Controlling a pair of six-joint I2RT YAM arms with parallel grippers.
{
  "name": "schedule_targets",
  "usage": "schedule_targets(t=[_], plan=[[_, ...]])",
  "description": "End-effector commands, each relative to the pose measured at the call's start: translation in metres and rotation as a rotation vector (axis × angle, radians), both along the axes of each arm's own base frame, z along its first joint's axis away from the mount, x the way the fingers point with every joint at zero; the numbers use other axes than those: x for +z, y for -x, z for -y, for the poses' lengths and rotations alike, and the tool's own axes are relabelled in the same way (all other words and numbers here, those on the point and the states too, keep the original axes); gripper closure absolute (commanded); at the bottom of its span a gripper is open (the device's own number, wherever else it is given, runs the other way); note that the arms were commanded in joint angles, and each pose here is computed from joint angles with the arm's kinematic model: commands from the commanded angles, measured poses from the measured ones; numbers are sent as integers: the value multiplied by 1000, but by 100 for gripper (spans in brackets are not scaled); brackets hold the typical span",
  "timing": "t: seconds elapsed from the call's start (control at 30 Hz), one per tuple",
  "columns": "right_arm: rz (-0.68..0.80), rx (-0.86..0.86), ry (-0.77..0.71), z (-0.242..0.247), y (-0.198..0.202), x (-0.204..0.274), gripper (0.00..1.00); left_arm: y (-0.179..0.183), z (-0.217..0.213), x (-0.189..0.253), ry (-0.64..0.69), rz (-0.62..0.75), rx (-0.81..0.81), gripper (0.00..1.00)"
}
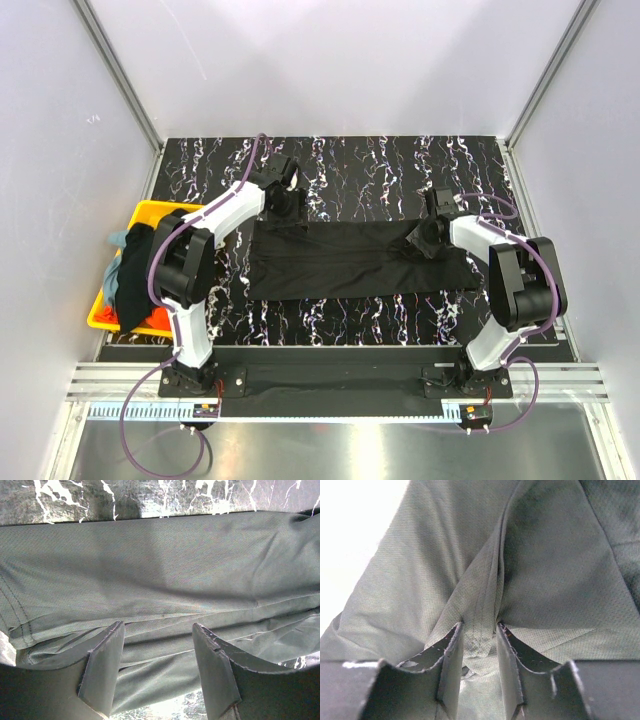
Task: Fold and stack the t-shirts
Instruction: Fold the tshirt
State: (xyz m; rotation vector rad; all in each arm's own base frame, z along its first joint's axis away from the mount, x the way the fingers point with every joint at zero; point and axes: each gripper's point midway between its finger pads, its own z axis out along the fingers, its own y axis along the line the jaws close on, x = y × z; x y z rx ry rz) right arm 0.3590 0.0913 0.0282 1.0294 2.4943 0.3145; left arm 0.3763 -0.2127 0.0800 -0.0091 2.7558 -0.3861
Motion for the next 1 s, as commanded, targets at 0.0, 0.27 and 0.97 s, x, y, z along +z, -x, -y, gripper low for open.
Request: schedule_targets(t=[0.0, 0.27, 0.97], plan=[[41, -38, -55, -5, -5, 12, 62, -5, -2, 4, -1, 21, -3, 38], [59, -60, -79, -7, -5, 21, 59, -2, -5, -3, -18, 9, 2, 38], [138, -71, -52, -5, -41, 38, 72, 1, -11, -13, -44, -10, 27, 38]])
